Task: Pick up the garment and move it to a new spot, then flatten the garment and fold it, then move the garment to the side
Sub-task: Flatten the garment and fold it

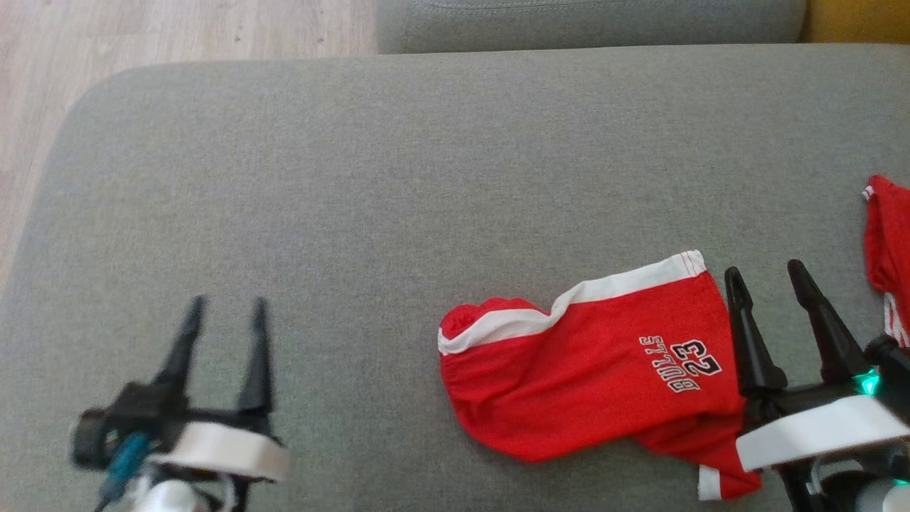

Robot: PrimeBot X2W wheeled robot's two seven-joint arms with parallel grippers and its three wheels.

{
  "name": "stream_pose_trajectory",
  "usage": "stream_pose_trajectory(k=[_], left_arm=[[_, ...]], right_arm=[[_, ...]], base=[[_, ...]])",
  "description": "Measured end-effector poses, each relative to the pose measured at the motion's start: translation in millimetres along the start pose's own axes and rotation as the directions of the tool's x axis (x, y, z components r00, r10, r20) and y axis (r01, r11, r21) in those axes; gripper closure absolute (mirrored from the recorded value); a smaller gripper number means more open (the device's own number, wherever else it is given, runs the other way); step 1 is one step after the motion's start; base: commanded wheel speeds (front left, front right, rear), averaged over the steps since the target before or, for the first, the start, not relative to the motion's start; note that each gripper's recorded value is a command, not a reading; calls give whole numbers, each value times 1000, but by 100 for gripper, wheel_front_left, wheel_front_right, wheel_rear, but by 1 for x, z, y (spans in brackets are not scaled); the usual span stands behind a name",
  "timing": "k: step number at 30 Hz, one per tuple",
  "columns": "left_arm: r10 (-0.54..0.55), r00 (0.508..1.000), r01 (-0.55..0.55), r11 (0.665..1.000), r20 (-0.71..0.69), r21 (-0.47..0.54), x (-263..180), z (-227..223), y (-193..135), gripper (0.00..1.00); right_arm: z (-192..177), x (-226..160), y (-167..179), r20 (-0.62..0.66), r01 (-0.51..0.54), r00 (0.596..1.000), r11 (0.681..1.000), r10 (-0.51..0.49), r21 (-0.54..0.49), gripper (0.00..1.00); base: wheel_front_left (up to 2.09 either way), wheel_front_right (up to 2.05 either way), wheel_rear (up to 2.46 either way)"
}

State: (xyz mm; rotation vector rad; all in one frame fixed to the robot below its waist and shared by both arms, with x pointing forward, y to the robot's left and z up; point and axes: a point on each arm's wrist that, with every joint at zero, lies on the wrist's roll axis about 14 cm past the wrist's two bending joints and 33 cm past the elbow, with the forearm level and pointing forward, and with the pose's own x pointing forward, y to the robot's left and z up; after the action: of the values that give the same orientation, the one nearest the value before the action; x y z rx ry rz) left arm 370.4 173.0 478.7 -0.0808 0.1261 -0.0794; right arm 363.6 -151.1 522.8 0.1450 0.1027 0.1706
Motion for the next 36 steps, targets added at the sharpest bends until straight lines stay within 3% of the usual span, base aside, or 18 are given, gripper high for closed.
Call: stream_pose_trajectory(k=[5,10,15,22,24,29,36], left_arm=[[-242,963,241,970,-117,-25,8,-12,-63,0],[-456,846,444,889,-276,-110,3,-37,-130,0],[-523,749,502,849,-407,-165,-5,-68,-150,0],[-554,708,513,830,-438,-220,3,-80,-159,0],[-569,693,522,820,-442,-236,2,-83,-162,100],[-567,700,523,821,-434,-230,8,-82,-162,100],[-565,720,531,822,-403,-205,18,-74,-161,100]], right_arm=[[-4,3,0,-14,-1,1000,1000,1,3,0],[-11,6,-2,-34,2,999,1000,-2,6,0],[-16,5,-7,-51,18,999,1000,-17,17,0],[-21,4,-15,-64,44,997,999,-42,21,0],[-22,5,-18,-67,52,997,998,-50,26,0],[-38,3,-29,-122,73,990,997,-71,9,0],[-88,25,-62,-302,63,950,997,-73,-41,0]], base=[[0,0,0],[0,0,0],[0,0,0],[0,0,0],[0,0,0],[0,0,0],[0,0,0]])
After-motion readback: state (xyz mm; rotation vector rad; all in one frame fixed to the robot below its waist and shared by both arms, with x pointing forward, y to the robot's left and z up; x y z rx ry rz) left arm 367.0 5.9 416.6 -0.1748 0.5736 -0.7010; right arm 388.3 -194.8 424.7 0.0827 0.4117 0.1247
